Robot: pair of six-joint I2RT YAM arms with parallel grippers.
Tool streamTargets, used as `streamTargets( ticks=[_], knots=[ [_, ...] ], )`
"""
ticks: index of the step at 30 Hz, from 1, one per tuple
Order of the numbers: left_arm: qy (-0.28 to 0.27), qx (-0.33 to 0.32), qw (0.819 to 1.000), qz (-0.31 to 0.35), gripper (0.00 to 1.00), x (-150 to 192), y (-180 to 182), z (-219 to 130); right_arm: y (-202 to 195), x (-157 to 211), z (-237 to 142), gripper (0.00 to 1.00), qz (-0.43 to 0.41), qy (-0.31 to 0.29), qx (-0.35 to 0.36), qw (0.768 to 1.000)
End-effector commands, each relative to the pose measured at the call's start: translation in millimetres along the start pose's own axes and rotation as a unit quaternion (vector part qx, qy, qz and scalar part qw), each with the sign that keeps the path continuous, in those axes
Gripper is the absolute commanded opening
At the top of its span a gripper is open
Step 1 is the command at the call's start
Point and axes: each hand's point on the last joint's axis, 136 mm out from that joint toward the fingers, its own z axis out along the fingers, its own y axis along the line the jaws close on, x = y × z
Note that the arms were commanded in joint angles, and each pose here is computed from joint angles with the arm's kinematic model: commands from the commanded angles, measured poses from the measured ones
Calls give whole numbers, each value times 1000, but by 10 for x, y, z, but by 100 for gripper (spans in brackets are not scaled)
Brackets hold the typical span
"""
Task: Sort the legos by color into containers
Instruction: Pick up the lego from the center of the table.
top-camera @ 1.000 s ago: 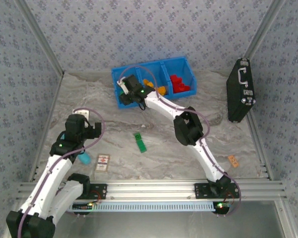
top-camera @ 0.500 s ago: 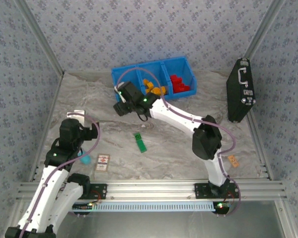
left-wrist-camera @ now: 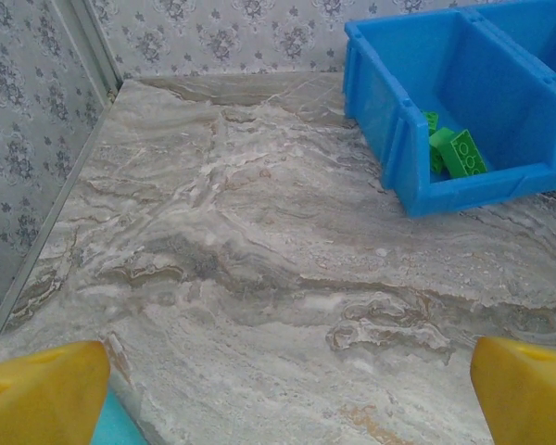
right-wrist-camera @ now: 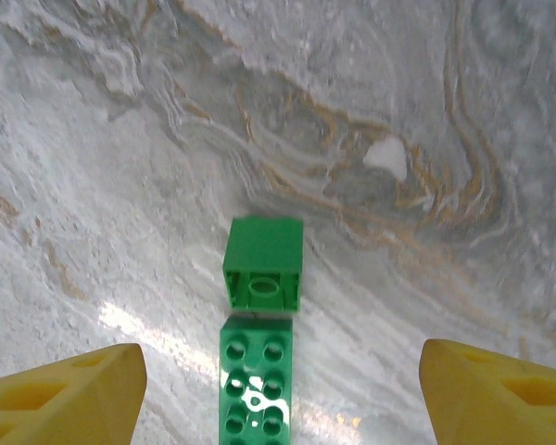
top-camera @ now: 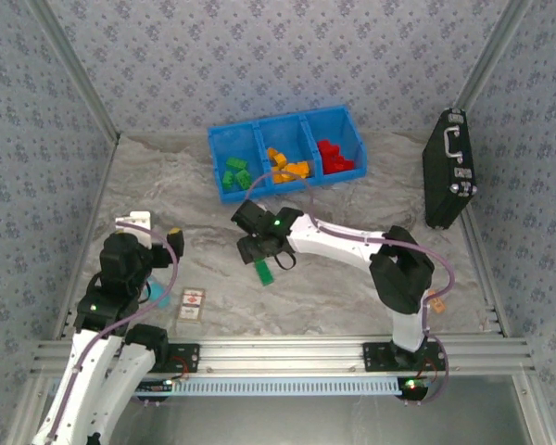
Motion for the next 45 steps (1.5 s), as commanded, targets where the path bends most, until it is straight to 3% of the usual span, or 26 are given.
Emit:
streamTargets(
  ticks=[1, 16, 29, 45],
  knots=[
    [-24, 10, 1000, -8, 100, -166, -20, -121, -52, 81, -127, 80, 30, -4, 9, 999],
    [-29, 8, 1000, -8, 100, -165, -6, -146, 21, 319, 288, 80, -11, 21, 27, 999],
    [-17, -6, 1000, -2, 100, -124, 26, -83, -65, 130, 589, 79, -36, 38, 27, 998],
    [-4, -17, 1000, 5, 100, -80, 48, -16, -67, -86, 792, 56, -38, 44, -3, 998]
  ],
)
